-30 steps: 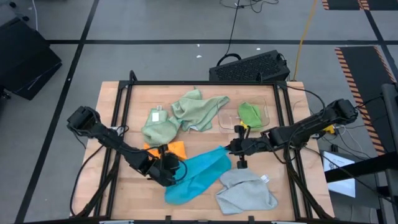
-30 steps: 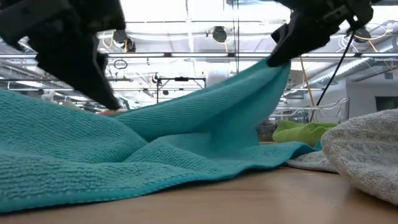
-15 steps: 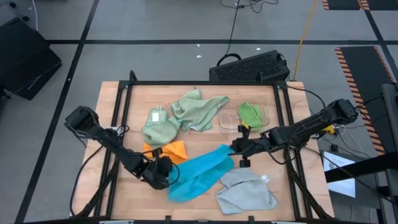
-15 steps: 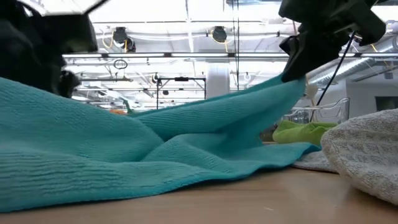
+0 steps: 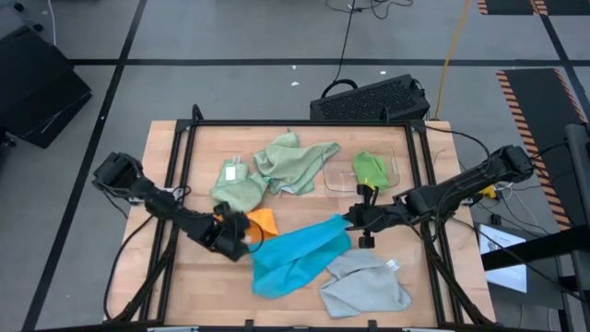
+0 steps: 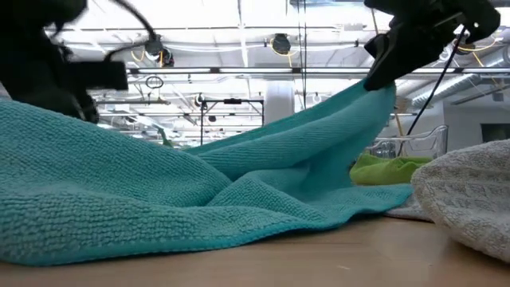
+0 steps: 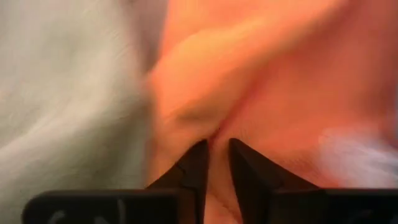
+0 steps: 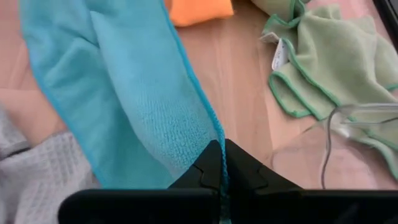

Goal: Fold microfiber towels
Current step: Fold the blue microfiber cloth

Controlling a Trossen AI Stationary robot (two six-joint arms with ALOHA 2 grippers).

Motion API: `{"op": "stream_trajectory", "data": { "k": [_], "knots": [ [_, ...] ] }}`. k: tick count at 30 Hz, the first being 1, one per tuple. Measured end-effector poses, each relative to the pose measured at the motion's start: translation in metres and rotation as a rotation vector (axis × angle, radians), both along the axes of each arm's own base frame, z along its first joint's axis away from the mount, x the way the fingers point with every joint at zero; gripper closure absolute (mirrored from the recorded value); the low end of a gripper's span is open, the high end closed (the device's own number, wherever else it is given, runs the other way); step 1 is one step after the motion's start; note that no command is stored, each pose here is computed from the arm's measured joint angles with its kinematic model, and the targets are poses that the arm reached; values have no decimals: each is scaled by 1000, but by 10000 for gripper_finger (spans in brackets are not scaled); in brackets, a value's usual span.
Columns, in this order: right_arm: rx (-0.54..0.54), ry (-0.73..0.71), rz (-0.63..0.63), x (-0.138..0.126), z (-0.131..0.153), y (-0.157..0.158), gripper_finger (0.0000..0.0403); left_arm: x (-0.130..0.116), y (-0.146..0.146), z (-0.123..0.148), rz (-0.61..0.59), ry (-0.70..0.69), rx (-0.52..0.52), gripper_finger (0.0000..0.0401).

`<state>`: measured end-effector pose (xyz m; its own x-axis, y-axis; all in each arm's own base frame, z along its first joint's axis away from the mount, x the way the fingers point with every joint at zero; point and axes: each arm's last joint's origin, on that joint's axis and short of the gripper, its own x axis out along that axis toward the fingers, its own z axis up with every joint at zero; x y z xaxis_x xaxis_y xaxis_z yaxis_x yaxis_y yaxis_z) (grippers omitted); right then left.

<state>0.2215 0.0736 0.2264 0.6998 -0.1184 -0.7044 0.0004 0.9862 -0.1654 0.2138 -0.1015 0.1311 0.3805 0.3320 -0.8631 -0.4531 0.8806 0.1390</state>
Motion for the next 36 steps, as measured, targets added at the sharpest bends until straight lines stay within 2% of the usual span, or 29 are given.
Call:
{"op": "stream_trajectory", "data": {
  "k": [5,8,12,14,17,22,27,31,36],
  "knots": [
    [26,12,8,-4,-1,7,403,-12,29,-11,240,75,21,316],
    [32,35,16,-7,-3,11,403,-15,38,-10,318,116,25,316],
    [43,39,14,-9,-3,14,403,-7,32,4,265,102,-58,316],
    [48,38,8,-9,-3,14,403,1,25,18,216,40,-94,316],
    [48,39,8,-9,-3,14,403,8,13,34,127,-54,-87,316],
    [43,47,8,-9,-4,13,403,10,-9,41,27,-214,-117,315],
    [42,53,8,-10,-4,13,403,-1,-25,28,132,-286,-263,315],
    [42,53,8,-10,-4,13,403,-9,-42,24,156,-377,-357,315],
    [44,49,8,-10,-4,13,403,-15,-50,11,259,-421,-383,311]
  ]
}}
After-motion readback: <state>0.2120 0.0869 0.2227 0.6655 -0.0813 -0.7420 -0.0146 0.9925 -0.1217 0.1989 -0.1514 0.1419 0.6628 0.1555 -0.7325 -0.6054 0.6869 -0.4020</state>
